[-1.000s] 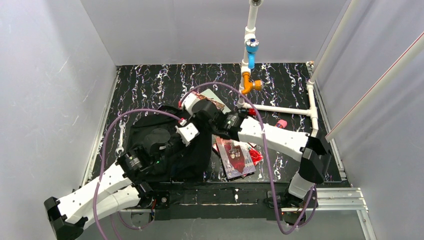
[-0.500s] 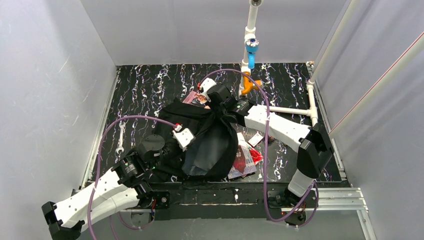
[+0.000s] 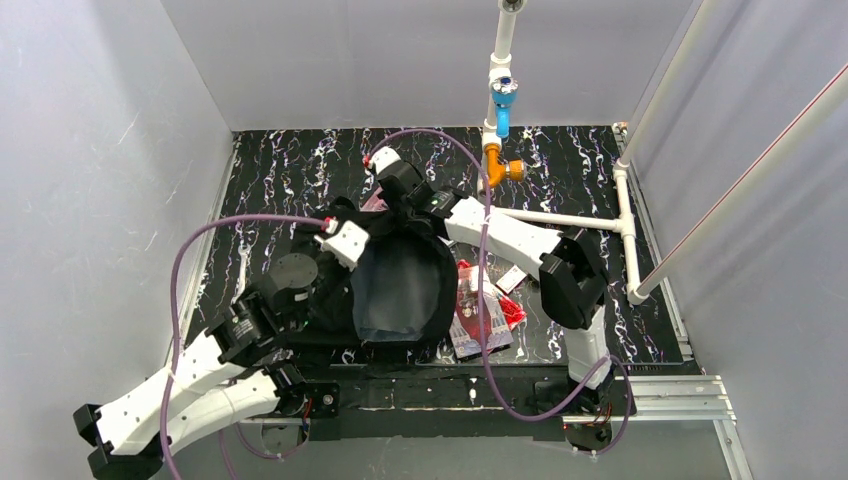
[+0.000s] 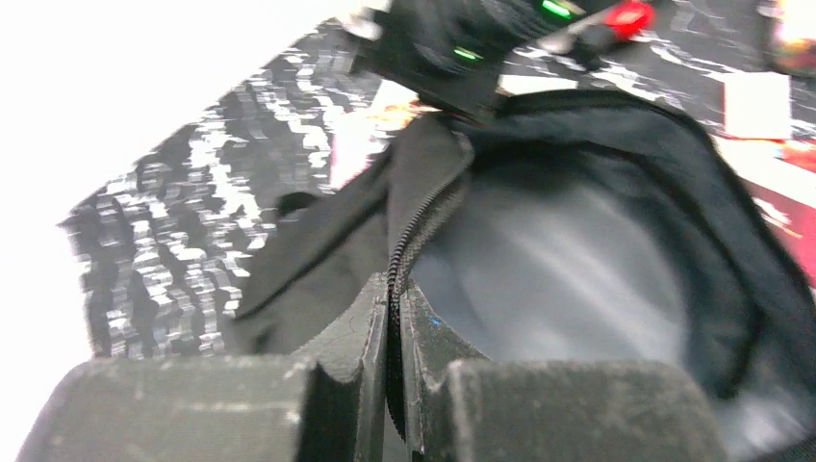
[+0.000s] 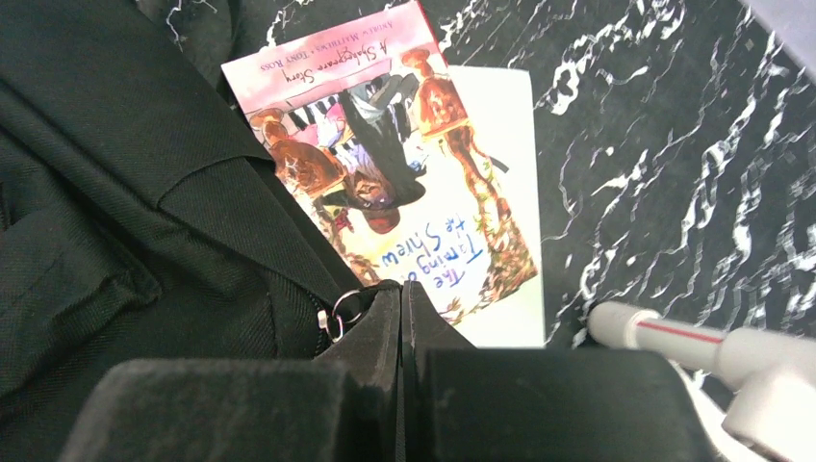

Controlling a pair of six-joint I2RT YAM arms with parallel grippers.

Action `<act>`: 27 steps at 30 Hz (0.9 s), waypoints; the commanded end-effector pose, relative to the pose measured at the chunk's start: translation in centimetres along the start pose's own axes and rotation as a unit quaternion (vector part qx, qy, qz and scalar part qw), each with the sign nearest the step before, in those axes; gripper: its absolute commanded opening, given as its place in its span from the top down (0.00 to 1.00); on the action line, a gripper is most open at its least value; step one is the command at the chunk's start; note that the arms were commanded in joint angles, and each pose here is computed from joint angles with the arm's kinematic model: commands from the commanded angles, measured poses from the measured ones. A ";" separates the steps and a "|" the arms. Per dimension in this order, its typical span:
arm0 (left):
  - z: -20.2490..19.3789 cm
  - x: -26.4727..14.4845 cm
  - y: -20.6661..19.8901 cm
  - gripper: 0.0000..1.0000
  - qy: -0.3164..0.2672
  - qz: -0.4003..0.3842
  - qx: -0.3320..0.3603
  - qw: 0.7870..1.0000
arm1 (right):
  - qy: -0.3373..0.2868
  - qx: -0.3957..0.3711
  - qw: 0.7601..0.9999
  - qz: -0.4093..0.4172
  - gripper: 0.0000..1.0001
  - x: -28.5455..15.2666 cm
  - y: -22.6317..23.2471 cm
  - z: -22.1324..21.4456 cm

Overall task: Pack the student bag
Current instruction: Unzip the student bag at the center of the board.

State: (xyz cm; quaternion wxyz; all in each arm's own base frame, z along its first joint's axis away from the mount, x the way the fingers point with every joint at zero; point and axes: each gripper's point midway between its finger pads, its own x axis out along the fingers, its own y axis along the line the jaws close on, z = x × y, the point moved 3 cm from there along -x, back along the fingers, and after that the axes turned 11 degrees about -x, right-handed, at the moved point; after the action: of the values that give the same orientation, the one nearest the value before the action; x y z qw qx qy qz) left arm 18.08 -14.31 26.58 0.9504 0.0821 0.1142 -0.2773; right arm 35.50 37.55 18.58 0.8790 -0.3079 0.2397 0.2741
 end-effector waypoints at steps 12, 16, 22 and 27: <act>5.8 1.4 1.4 1.00 -0.058 0.050 0.083 0.994 | -0.065 0.232 0.971 -0.003 0.99 -2.5 -0.9 -0.8; 9.1 1.7 4.8 1.00 -0.101 0.194 0.062 0.974 | -0.074 0.305 0.949 0.020 0.99 -1.4 0.4 0.5; 12.2 5.1 8.3 1.00 -0.064 0.277 0.052 0.957 | -0.093 0.364 0.926 0.048 0.99 0.0 2.0 2.2; 9.8 5.9 12.3 1.00 -0.030 0.320 -0.017 0.947 | -0.096 0.337 0.936 0.043 0.99 1.2 1.5 3.9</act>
State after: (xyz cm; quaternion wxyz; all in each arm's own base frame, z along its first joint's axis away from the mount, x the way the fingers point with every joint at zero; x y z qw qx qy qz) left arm 30.83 -12.54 32.47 0.9795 0.1764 0.0946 -0.0236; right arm 34.69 39.35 16.23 0.9307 0.0092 0.2871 0.2265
